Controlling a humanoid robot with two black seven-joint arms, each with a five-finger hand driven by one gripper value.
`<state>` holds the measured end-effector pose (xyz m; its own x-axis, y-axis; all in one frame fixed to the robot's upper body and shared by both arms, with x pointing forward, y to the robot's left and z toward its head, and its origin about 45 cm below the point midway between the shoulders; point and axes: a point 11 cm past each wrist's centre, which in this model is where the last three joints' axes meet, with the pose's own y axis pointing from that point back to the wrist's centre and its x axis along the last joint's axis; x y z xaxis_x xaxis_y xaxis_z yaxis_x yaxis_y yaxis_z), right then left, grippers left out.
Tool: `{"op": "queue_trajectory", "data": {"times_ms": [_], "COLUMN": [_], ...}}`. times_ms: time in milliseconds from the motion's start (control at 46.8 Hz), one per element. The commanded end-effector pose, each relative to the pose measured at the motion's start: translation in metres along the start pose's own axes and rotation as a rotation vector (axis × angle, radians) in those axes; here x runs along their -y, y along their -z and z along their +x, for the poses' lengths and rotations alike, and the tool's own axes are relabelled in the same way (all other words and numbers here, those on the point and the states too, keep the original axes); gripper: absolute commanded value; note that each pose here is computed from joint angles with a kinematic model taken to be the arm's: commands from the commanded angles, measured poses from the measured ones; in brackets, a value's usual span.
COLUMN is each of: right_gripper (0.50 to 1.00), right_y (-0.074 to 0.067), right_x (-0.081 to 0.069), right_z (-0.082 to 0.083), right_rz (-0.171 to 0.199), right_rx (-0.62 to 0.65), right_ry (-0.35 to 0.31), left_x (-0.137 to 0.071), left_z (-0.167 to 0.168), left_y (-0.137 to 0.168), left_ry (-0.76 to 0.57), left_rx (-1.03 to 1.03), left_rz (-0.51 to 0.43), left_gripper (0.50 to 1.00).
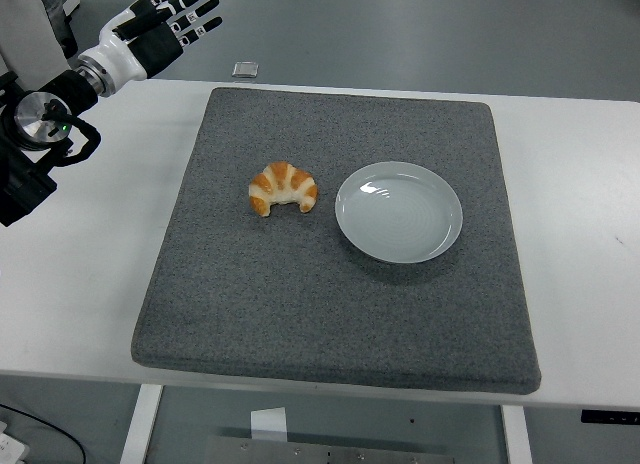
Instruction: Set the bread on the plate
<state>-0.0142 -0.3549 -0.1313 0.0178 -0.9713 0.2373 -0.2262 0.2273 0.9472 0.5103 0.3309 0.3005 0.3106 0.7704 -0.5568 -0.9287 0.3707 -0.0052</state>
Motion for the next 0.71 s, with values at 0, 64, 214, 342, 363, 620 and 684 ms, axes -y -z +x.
{"op": "queue_trajectory", "data": {"times_ms": [0,64,214,342,363,620,684], "right_gripper": [0.932,0.932,0.932,0.932,0.932,0.932,0.932], "right_y": [0.0,0.0,0.0,0.0,0.0,0.0,0.0], "right_x": [0.0,0.0,0.0,0.0,0.0,0.0,0.0], "right_z": [0.0,0.0,0.0,0.0,0.0,0.0,0.0], "right_rz": [0.0,0.0,0.0,0.0,0.0,0.0,0.0], "right_rx": [0.0,0.001,0.001,0.001,0.0,-0.001,0.0], "right_ry": [0.0,0.0,0.0,0.0,0.0,-0.001,0.0], "left_x": [-0.001,0.0,0.006,0.003,0.001,-0.01,-0.012], "left_z": [0.0,-0.002,-0.018,-0.029,-0.031,-0.07,-0.078], "left_y": [-0.001,-0.001,-0.013,-0.034,-0.037,-0.062,-0.065], "left_ry": [0.0,0.016,0.061,0.092,0.097,0.2,0.2], "left_rx": [0.009,0.019,0.157,0.373,0.398,0.634,0.724], "left_rz": [0.003,0.01,0.054,0.111,0.114,0.185,0.227], "left_gripper": [0.996,0.996,0.996,0.996,0.996,0.996,0.996]}}
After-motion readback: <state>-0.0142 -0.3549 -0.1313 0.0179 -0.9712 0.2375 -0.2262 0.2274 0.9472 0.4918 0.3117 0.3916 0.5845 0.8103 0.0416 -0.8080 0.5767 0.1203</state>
